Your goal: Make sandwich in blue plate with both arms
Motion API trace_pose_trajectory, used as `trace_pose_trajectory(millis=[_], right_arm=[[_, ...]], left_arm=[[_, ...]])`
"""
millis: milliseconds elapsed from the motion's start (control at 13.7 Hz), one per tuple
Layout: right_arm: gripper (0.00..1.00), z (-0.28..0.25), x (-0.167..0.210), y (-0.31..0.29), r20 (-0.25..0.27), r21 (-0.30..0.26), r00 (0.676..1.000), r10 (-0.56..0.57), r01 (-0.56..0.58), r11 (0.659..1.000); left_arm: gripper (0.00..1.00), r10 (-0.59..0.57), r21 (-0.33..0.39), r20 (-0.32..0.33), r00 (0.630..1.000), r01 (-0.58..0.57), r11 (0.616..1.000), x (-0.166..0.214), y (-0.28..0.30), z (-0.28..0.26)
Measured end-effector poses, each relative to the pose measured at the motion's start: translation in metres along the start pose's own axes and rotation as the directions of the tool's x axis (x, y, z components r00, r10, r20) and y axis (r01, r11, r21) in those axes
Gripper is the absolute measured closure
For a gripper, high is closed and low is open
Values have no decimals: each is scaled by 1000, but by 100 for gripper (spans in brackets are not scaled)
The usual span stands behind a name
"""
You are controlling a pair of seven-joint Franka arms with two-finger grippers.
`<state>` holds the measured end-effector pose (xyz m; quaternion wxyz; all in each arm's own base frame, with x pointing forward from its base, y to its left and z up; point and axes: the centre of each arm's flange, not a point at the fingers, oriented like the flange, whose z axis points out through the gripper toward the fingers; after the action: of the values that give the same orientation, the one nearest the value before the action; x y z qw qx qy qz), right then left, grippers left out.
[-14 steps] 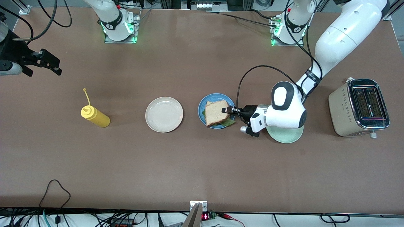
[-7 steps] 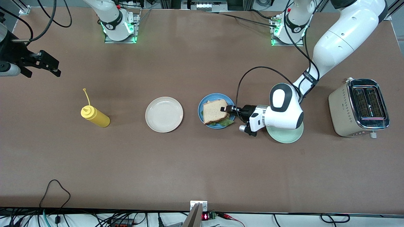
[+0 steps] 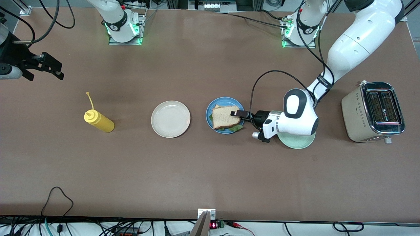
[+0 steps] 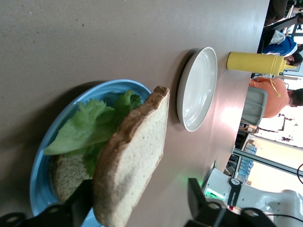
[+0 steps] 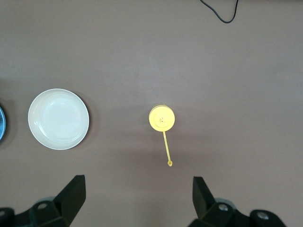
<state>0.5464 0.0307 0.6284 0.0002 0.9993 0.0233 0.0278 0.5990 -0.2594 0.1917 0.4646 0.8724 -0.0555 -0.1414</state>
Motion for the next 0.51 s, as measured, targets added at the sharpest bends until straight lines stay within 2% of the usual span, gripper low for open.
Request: trace_pose_trajectory(millis=[73,293,366,513], right_arm=[[0,0,0,-1,0,0,1000,-1,1,1000],[0,0,0,0,-2,0,1000,0,0,1000],[0,0,1,0,-2,0,1000,0,0,1000],[0,1,2,0,-4,0,1000,1,-1,1000]], left_arm=[[0,3,3,12,1000,-3,1000,-1,1,-7],[0,23,27,53,998,-25,999,-7,16,-38],[0,35,56,71,997,-39,998,-11,24,-51],[0,36,186,118,992,-58,981,-20,40,-73]])
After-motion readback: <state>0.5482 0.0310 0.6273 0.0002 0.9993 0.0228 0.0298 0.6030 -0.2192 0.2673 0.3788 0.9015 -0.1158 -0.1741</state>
